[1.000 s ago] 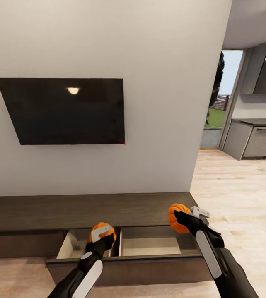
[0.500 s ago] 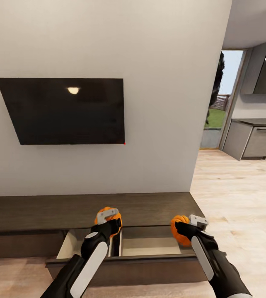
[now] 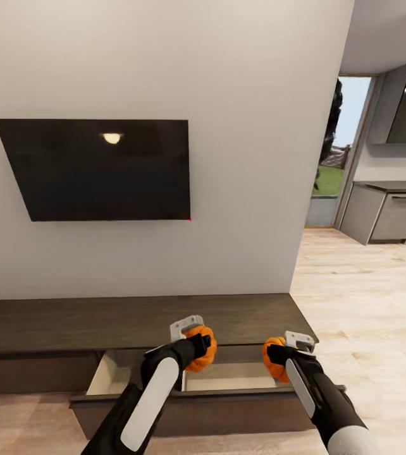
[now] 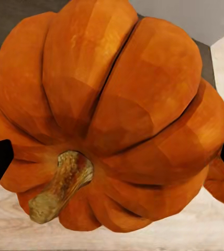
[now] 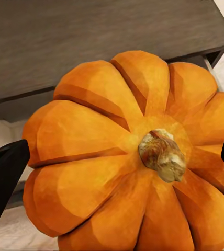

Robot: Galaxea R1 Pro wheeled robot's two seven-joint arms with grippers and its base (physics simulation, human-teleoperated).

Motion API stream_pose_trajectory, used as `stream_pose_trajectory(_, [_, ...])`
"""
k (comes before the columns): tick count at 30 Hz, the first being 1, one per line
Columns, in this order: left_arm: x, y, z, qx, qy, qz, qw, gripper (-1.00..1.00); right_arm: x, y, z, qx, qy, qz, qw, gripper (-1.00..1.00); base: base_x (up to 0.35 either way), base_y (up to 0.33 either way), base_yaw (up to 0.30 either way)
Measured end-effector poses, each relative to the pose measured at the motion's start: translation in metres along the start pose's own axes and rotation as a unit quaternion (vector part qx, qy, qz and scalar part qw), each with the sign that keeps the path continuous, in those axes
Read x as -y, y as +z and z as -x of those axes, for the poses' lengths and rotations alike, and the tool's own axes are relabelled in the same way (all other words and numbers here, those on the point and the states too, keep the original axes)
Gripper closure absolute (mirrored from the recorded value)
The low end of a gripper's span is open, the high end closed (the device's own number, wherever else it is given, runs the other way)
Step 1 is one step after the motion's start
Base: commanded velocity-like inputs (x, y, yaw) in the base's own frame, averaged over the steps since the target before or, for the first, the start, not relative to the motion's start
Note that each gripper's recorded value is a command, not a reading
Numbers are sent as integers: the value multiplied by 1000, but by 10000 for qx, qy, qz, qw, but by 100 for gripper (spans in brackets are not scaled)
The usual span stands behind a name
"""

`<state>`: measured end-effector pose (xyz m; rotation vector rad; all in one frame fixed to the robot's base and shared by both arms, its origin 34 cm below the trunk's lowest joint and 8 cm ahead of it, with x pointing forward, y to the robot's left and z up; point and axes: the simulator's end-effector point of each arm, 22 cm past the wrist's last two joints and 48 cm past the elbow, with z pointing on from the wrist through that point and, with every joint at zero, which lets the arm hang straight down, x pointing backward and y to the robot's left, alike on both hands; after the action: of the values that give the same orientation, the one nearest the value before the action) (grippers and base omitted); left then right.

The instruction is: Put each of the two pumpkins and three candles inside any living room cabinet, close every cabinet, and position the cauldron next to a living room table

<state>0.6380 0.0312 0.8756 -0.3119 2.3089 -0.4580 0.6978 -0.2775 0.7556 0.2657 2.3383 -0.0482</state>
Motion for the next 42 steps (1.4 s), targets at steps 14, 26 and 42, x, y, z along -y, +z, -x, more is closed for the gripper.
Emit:
stream_pose_trajectory(14, [30,-24,29,334,-401,-537,9972,100,4,31,43,231,-220,-275,9991,100,0,0,0])
stream_pose_trajectory(26, [39,-36,42,502,-428,-693,9954,100,2,35,72,314,-258,-331,9986,100,4,0,0])
stream_pose_trajectory(42, [59,-45,38,275,-720,-1121,9907,100,10,43,10,-529,-57,-344,9980,100,93,0,0])
